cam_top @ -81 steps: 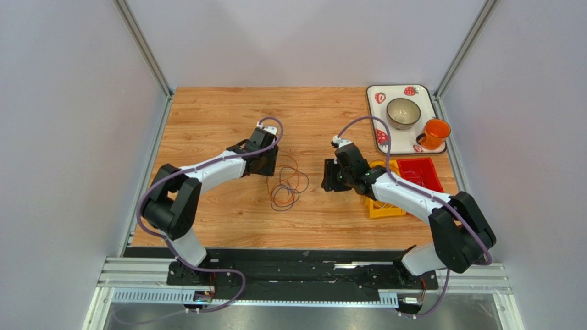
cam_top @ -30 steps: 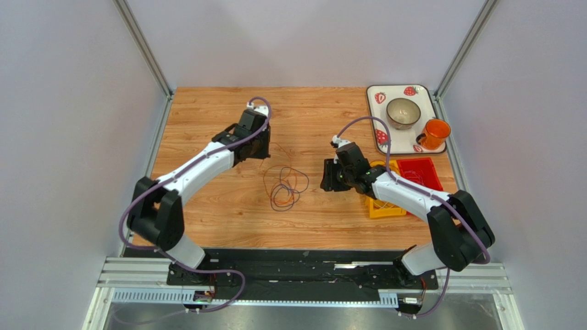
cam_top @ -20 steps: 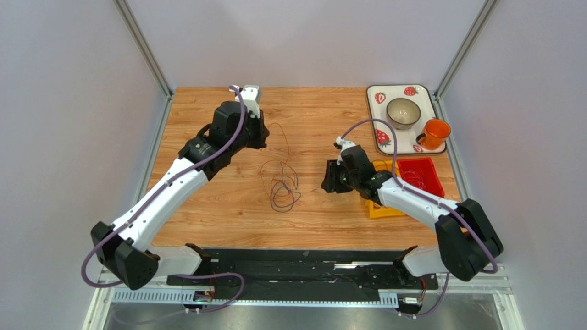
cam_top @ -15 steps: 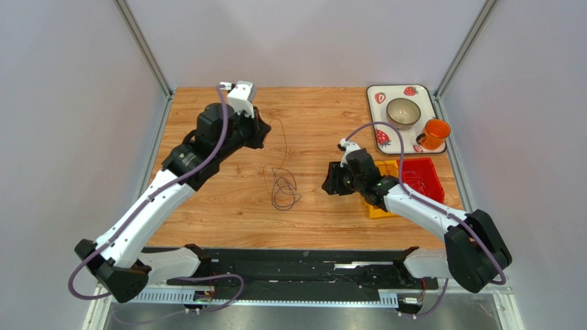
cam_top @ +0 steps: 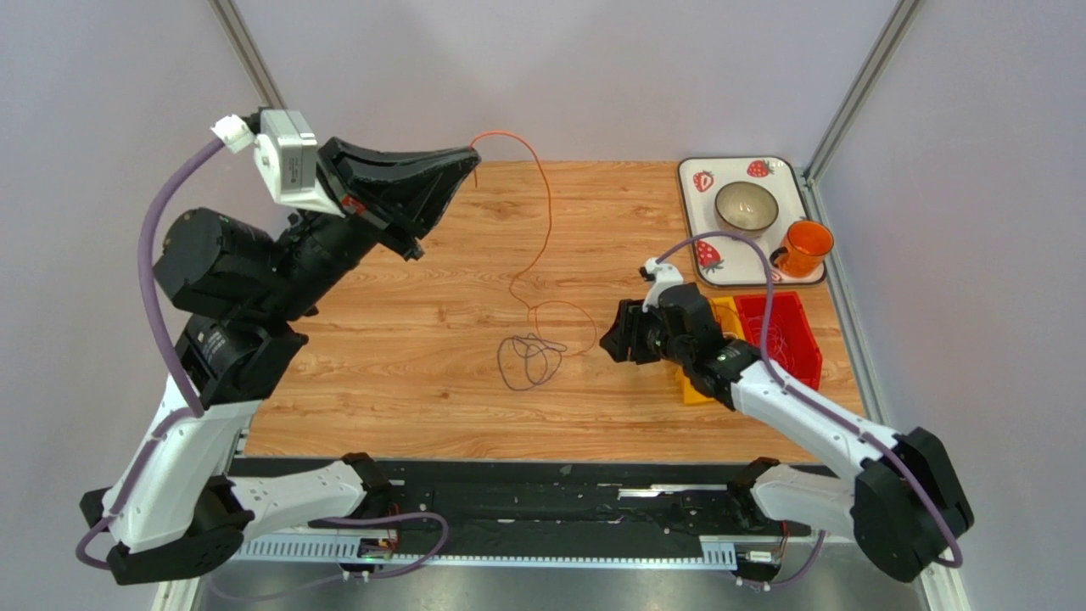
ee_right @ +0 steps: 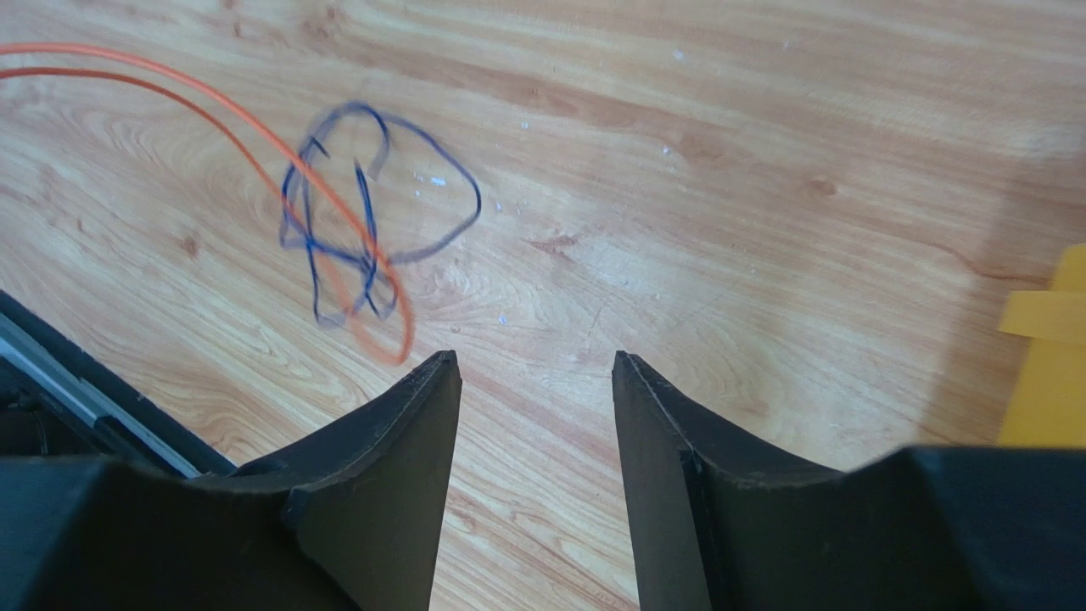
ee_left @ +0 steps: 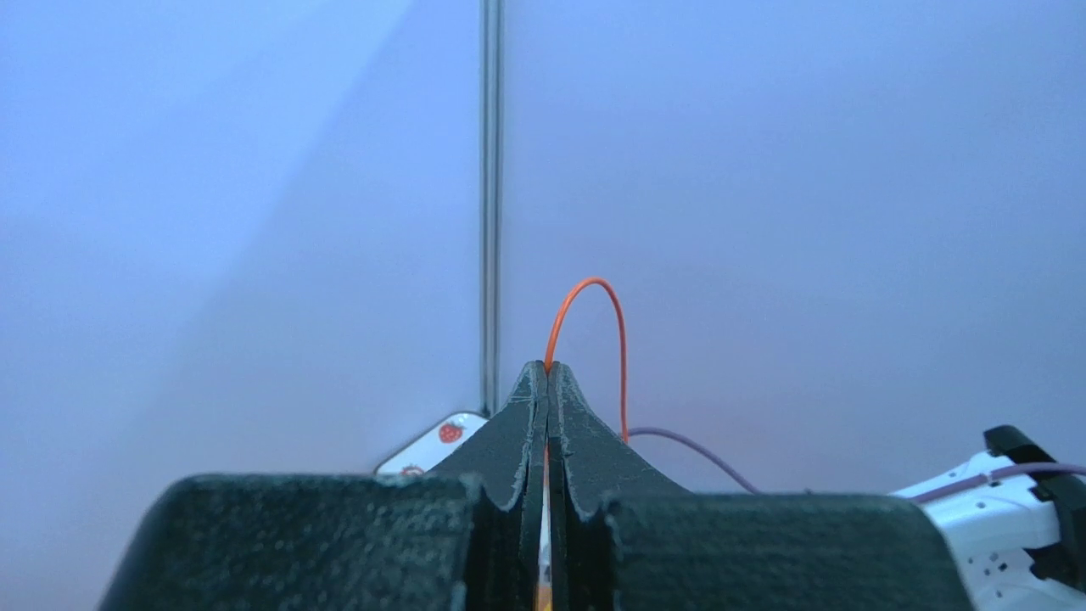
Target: Untangle the cables
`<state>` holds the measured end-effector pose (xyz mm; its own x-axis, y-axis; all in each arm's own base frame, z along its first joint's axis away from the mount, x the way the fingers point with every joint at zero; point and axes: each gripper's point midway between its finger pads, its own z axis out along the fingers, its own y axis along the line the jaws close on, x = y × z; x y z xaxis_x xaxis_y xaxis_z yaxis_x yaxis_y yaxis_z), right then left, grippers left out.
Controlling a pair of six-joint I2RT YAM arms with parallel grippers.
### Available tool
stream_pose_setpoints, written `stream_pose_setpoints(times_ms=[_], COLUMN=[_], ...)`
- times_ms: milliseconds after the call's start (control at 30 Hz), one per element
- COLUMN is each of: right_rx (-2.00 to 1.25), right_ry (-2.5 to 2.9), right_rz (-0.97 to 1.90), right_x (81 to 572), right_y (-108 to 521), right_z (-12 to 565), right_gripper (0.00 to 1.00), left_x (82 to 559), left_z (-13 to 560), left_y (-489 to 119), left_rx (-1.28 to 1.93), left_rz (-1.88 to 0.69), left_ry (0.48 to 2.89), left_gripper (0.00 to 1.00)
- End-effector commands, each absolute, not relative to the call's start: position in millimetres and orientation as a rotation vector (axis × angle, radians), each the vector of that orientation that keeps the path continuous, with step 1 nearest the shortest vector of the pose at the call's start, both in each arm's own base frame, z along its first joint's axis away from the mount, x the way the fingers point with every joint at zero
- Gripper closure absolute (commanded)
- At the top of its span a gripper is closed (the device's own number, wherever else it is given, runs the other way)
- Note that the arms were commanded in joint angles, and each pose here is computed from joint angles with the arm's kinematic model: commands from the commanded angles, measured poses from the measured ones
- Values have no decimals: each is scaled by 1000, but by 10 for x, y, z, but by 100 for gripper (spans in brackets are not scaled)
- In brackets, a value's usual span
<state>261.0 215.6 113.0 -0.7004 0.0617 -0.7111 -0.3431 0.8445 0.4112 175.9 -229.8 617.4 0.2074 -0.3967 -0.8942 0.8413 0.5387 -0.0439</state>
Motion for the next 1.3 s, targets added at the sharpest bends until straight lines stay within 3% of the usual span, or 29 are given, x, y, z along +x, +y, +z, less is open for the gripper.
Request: stream_pose_setpoints(times_ms=[0, 233, 433, 733, 800, 833, 900, 1000, 1267], right_rx=[-95, 55, 52, 68, -20, -47, -104, -150, -270], right_ry=[2163, 2132, 2213, 2446, 2487, 2511, 2508, 2512, 2523], right_rz=[570, 406, 536, 635, 741, 740, 721, 689, 694], right_x=[2688, 2584, 2460, 2389, 2328, 2341, 2351, 2386, 2366], right_y=[1901, 1460, 1653, 1968, 2171, 2223, 2278, 2296, 2462], right_z=[1483, 1884, 1917, 1551, 1542, 1470, 1464, 1432, 1369], right_gripper=[48, 45, 44, 44, 43, 43, 43, 42, 41], left_x=[2028, 2267, 2221, 2138, 2141, 2210, 2264, 2395, 2420], left_z=[5474, 3437, 2281, 1701, 1501, 1494, 1359, 1272, 1249], left_y=[-2517, -2910, -3112, -2952, -2914, -2887, -2823, -2685, -2477], left_rx=[538, 489, 503, 486, 498, 470, 437, 360, 262], left_rz=[-889, -992, -1037, -925, -869, -821, -728, -576, -479], left_ry=[1200, 1630, 1910, 2061, 2137, 2154, 2247, 2307, 2314], left_gripper=[100, 100, 100, 97, 86, 72, 58, 56, 59])
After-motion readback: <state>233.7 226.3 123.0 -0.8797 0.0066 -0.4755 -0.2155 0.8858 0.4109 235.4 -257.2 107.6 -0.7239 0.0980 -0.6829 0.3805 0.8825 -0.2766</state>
